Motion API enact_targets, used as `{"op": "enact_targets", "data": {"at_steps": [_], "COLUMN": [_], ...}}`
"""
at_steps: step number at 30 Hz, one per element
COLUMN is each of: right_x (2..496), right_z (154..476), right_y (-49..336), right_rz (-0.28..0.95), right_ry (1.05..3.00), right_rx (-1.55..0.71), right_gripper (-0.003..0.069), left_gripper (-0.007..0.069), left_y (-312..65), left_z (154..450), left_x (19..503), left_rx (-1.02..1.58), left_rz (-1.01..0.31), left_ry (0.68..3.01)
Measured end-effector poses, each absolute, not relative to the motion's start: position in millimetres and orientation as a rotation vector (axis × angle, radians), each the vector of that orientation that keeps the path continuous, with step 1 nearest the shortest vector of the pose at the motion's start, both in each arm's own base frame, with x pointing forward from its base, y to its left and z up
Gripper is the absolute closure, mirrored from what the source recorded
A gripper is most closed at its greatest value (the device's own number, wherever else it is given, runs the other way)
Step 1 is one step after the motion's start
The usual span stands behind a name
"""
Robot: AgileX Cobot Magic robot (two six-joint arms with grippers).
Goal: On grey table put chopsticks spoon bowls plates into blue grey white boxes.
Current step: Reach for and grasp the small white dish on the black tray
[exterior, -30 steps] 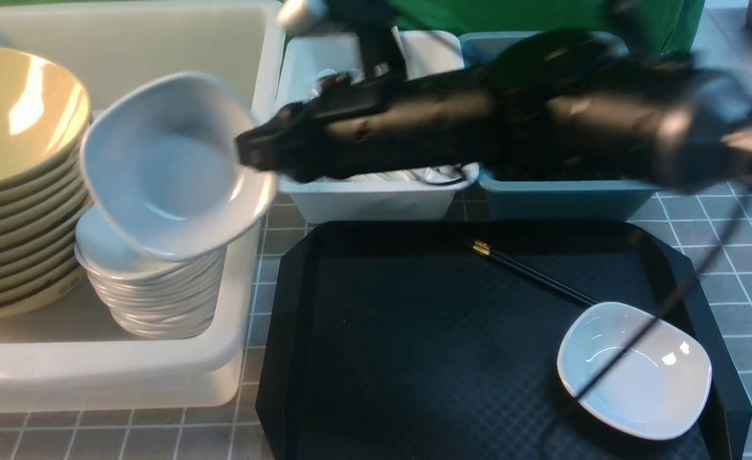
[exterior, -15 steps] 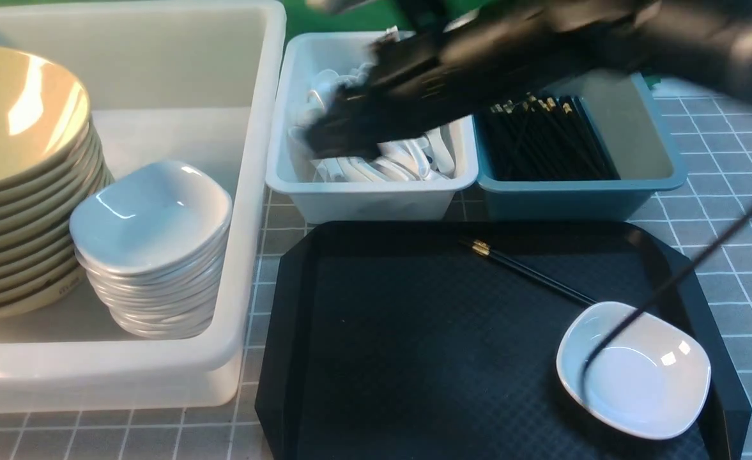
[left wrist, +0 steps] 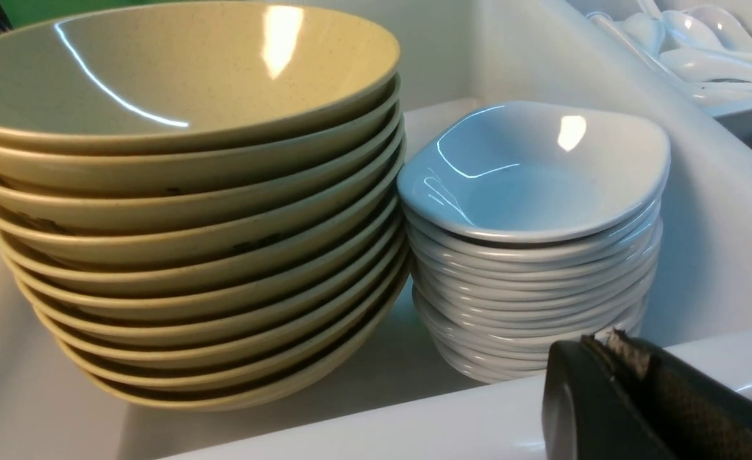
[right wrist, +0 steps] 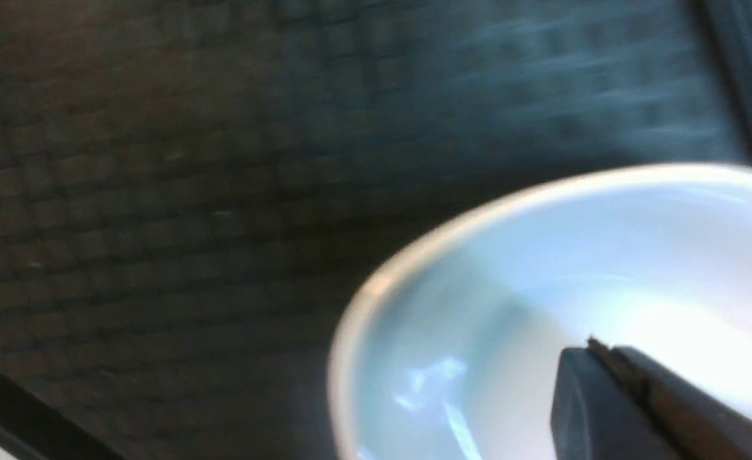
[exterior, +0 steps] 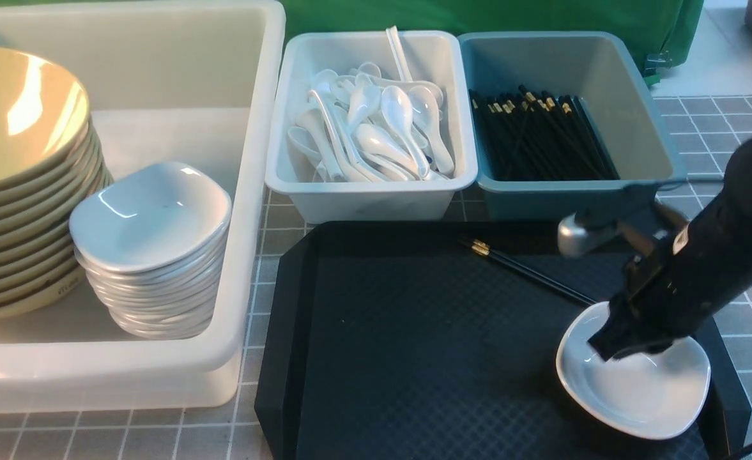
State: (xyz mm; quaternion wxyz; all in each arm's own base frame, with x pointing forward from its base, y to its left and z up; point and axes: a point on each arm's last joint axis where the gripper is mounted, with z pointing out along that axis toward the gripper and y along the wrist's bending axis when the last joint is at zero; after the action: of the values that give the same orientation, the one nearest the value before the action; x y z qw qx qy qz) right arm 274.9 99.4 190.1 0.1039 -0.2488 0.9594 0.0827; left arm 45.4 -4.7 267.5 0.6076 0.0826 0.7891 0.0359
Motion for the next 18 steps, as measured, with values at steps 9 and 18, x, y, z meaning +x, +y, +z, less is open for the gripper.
{"op": "enact_targets", "data": {"at_steps": [9,18], "right_x": [294.2,323.4], "right_z": [188.3,211.7], "right_y": [151.8,112.2], "right_rz": [0.435,0.103], "right_ry": [2.704,2.782], "right_rx": [-0.957,-0.869], "right_gripper": [0.0565,0.0247], "left_gripper": [0.0634,0.0634], "left_y": [-4.7,-4.7], "left_z": [267.8,267.9], "left_x": [45.5,45.5], "left_rx": [0.192,0.191], "left_rz": [0.085,0.085], "left_ry": [1.82,1.819]}}
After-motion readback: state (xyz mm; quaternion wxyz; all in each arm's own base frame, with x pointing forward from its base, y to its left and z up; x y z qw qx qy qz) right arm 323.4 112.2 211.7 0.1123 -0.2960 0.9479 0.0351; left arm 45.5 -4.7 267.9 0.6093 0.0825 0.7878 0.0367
